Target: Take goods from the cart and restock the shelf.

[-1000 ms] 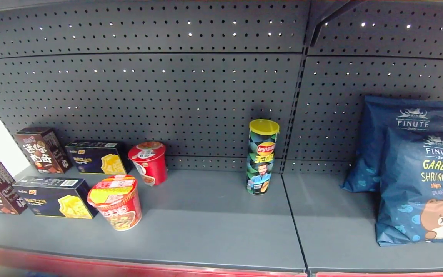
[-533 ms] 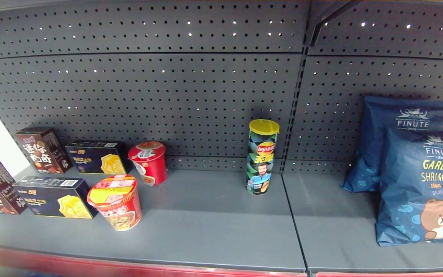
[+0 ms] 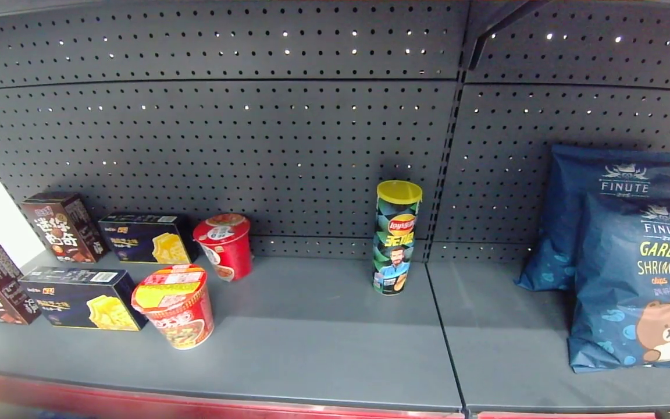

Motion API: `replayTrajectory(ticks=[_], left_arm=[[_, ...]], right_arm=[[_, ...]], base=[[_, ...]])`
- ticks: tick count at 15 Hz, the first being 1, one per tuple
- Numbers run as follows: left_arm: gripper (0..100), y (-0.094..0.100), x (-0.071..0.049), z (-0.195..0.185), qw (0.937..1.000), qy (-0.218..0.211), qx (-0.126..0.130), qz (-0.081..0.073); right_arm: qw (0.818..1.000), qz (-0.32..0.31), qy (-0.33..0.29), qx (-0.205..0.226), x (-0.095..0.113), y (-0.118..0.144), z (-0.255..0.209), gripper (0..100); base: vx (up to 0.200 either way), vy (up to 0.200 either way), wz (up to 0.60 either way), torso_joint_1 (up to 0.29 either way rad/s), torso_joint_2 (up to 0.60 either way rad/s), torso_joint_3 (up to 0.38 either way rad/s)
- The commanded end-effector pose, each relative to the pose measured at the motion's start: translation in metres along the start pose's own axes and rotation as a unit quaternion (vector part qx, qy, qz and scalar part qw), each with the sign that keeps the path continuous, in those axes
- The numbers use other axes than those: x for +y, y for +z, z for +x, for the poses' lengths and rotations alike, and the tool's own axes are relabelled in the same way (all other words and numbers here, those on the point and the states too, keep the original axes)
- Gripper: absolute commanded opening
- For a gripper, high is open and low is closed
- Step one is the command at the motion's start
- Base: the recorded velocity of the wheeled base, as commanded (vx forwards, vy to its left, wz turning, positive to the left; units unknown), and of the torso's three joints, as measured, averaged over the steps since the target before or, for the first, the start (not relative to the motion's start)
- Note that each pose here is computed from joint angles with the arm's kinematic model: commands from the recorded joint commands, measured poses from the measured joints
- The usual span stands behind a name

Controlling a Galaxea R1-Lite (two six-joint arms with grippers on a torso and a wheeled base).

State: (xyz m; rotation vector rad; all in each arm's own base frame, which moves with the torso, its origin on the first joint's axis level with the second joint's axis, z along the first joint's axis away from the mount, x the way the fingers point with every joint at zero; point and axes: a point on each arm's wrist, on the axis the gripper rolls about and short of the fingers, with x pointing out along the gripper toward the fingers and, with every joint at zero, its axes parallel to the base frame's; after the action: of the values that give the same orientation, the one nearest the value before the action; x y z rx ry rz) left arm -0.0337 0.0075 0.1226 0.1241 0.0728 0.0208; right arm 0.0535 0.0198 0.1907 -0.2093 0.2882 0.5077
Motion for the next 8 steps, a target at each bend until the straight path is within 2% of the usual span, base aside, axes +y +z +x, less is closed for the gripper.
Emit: replayTrajectory(ticks=[1, 4, 8], left_arm=[[0, 0.0, 0.0, 0.0, 1.0, 0.0, 0.001, -0.002], [0, 0.0, 0.0, 0.0, 0.9999, 0.001, 0.001, -0.01], [0, -0.001, 0.0, 0.0, 0.9999, 0.0, 0.001, -0.01]], right_arm=[[0.999, 0.0, 0.026, 0.03, -0.004, 0.006, 0.03, 100], [0.996, -0.007, 0.084, 0.017, -0.004, 0.016, 0.059, 100], [0.992, -0.008, 0.125, 0.016, -0.008, 0.03, 0.097, 100]], base=[[0.0, 0.0, 0.0, 0.0, 0.0, 0.0], [0.0, 0.0, 0.0, 0.0, 0.0, 0.0], [0.0, 0.0, 0.0, 0.0, 0.0, 0.0]])
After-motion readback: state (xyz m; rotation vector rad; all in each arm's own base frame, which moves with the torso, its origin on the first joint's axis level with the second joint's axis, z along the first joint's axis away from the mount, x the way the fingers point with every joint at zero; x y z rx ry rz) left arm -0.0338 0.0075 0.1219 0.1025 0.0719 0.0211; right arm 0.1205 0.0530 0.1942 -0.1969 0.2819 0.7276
